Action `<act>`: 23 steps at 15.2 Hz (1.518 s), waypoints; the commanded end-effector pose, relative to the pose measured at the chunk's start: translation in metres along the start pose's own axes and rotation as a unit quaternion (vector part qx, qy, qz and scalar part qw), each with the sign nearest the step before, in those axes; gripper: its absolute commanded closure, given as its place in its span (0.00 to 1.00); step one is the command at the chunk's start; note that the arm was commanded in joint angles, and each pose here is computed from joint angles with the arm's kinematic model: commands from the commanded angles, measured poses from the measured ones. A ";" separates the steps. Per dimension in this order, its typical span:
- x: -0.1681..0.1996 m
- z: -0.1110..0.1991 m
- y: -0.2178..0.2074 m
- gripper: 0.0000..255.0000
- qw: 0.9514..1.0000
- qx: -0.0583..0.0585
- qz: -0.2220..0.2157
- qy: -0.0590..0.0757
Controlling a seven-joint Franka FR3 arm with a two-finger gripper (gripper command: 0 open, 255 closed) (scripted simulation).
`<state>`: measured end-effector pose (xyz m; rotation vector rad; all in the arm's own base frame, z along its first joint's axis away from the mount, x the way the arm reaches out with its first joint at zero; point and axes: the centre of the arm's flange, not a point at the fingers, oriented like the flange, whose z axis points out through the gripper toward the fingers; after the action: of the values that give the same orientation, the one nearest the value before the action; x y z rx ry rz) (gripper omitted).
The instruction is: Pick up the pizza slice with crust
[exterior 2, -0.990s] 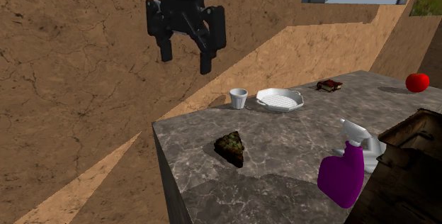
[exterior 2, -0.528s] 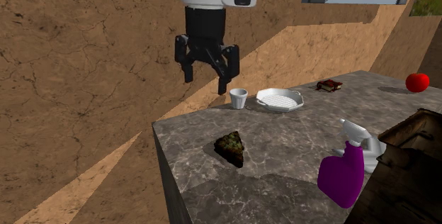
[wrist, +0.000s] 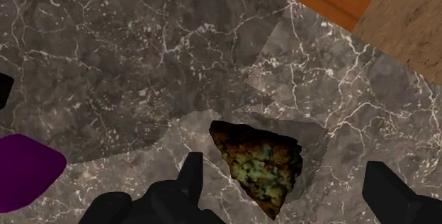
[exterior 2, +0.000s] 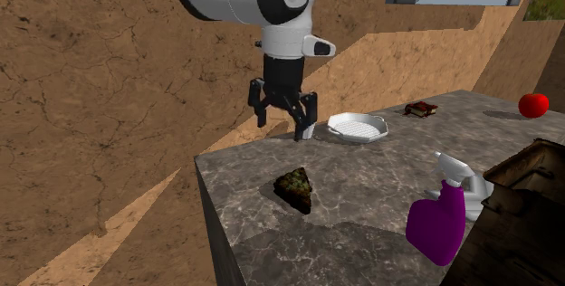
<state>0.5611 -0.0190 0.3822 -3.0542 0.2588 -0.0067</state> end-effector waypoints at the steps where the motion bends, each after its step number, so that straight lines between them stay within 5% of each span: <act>1: 0.017 0.020 -0.005 0.00 1.000 -0.001 0.000 -0.004; 20: 0.188 0.213 -0.025 0.00 0.999 -0.007 -0.004 -0.040; 23: 0.188 0.229 -0.024 0.00 0.999 -0.007 -0.004 -0.040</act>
<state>0.7517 -0.0112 0.1606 -3.0614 0.2423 0.1160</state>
